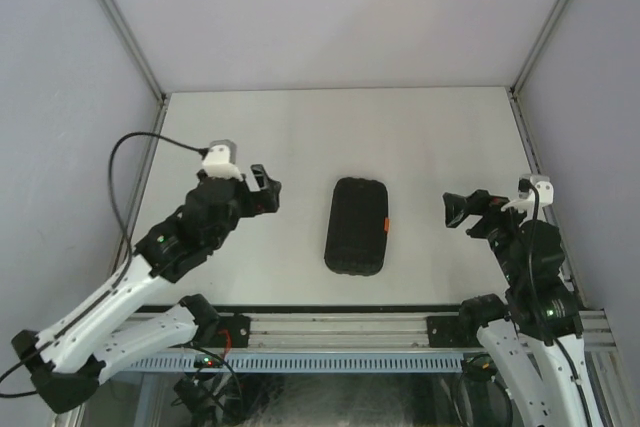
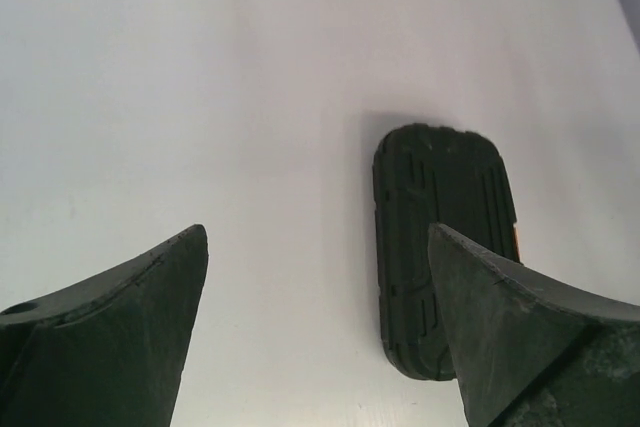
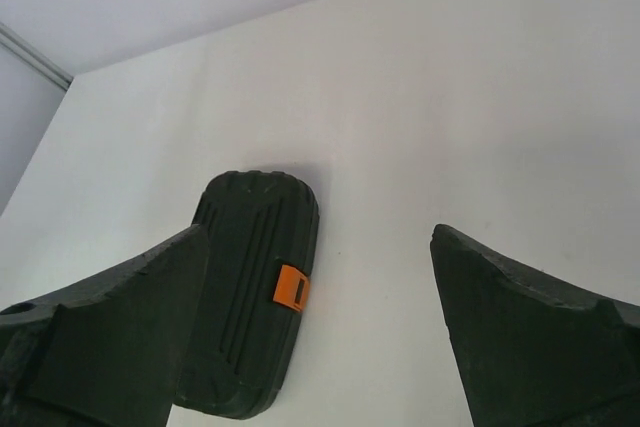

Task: Sort the tools into containers
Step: Reset both arms

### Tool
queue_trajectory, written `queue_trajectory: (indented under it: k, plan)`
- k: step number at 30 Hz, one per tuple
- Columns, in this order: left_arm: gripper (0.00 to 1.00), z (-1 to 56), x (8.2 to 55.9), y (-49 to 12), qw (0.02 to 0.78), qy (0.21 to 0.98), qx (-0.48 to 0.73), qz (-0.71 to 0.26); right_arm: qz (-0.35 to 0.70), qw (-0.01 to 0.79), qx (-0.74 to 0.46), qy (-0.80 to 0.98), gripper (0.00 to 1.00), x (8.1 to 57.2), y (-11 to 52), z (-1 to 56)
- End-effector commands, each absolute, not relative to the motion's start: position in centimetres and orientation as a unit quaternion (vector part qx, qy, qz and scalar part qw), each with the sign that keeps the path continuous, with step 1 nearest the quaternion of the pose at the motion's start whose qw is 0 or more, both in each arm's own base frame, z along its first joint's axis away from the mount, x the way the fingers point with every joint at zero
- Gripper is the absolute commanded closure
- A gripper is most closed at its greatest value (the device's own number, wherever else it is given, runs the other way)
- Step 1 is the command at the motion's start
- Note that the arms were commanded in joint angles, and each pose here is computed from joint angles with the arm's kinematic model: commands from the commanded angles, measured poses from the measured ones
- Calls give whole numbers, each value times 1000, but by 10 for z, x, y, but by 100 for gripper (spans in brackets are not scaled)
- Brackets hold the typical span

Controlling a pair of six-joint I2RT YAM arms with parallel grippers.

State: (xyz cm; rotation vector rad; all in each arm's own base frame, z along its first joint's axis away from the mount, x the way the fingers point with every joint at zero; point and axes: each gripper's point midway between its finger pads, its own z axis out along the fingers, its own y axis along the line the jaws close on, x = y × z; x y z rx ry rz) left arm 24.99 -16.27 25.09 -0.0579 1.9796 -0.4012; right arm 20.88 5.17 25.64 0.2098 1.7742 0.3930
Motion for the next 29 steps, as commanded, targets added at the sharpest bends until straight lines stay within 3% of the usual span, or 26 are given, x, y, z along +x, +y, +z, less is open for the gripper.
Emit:
queue_trajectory:
  k: [1,4,14,29]
  plan:
    - [4,272,236,-113,585,798,-61,-130,158,617,85,766,6,197,45,261]
    - [0,280,223,-88,605,783,-82,-118,152,613,100,769,2,193,40,257]
    - [0,265,190,-27,612,774,-149,-66,153,635,123,748,1,185,33,262]
    - [0,264,189,-14,624,765,-153,-38,174,637,93,745,0,188,46,262]
